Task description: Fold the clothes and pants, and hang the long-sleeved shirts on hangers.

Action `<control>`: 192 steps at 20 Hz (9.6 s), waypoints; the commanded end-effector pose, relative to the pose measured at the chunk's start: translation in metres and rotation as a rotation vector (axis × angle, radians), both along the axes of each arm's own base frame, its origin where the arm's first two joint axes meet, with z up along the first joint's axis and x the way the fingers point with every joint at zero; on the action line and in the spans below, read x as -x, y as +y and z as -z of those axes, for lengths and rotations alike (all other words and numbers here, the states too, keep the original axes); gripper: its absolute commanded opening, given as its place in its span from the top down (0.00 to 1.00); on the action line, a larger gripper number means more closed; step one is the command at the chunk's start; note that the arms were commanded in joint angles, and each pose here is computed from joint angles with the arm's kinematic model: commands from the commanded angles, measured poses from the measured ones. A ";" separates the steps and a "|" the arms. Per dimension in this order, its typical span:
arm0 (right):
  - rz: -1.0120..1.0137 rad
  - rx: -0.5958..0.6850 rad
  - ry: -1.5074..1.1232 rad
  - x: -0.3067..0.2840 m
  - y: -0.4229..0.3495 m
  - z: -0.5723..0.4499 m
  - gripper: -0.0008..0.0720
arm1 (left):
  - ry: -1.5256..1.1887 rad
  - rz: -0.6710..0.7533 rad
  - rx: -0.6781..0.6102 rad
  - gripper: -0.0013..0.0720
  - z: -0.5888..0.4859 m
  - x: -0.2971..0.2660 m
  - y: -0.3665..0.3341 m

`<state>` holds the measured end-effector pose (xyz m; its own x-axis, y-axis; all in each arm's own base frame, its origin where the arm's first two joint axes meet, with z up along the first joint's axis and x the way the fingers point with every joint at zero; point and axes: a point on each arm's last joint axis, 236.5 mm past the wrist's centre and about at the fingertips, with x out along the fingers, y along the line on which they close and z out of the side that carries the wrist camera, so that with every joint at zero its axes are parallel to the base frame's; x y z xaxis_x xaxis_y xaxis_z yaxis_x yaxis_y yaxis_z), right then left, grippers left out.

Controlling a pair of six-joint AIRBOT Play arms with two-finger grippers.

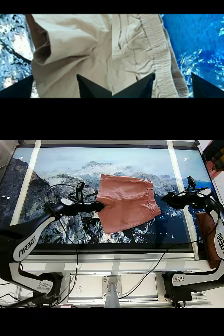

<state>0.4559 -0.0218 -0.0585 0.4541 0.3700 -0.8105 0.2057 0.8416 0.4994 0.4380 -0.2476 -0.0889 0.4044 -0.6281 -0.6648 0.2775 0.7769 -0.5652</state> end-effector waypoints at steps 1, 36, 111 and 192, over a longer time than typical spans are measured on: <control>-0.014 0.002 0.001 0.001 0.001 0.001 0.27 | -0.025 -0.001 -0.024 0.23 0.004 -0.002 -0.010; -0.182 -0.064 0.005 -0.052 0.108 0.040 0.37 | -0.534 -0.161 -0.321 0.96 -0.068 -0.118 0.030; -0.108 -0.039 0.068 0.119 0.013 -0.022 0.42 | 0.051 0.010 -0.425 0.18 -0.106 0.029 0.176; -0.581 -0.320 -0.672 0.166 0.195 -0.371 0.96 | -1.098 -0.218 0.055 0.96 -0.451 0.161 0.122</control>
<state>0.3143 0.1722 0.2568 0.3954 0.8674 -0.3021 -0.5677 0.4894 0.6620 0.3276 -0.1451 0.2887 0.8361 -0.5416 -0.0867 0.5252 0.8361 -0.1587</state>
